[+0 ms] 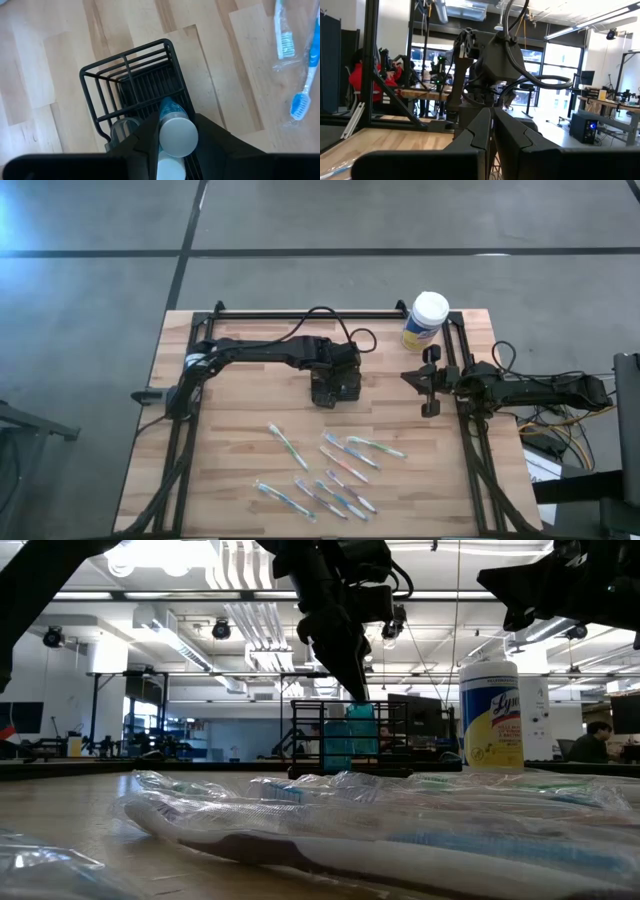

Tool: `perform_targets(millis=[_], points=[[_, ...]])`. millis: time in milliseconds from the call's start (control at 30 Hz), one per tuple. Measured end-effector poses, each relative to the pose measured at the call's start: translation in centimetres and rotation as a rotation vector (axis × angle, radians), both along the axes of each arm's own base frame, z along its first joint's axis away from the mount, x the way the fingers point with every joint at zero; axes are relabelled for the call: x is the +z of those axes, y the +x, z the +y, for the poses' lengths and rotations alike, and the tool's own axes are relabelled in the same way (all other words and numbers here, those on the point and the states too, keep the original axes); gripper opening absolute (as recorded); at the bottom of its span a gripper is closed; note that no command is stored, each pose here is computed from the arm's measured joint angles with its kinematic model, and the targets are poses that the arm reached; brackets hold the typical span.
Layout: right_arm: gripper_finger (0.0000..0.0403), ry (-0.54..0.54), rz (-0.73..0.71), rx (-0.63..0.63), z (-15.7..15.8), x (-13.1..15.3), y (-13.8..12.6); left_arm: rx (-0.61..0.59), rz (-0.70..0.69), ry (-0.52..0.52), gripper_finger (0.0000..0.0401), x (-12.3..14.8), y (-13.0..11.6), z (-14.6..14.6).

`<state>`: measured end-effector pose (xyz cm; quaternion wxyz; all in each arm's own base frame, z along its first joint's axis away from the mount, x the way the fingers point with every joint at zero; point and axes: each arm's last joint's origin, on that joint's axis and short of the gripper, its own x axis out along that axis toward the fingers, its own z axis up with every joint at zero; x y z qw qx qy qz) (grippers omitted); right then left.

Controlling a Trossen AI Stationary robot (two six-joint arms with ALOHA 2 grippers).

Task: Pick & Place toothbrushing station
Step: Put the mouthwash into the wire organizer, then put the right green toothbrush into the wire organizer

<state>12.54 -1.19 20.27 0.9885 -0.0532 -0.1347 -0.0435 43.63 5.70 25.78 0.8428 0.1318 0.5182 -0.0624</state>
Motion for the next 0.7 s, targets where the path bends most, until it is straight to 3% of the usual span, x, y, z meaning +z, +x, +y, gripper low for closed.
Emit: perform_targets(millis=[333,700], points=[[0.0018,0.000,0.001,0.000,0.00,-0.01,0.00,0.001,-0.002,0.002,0.0163,-0.03,0.04,0.05],[0.0018,0.000,0.001,0.000,0.00,-0.01,0.00,0.000,-0.003,0.007,0.0160,0.47,0.02,0.05]])
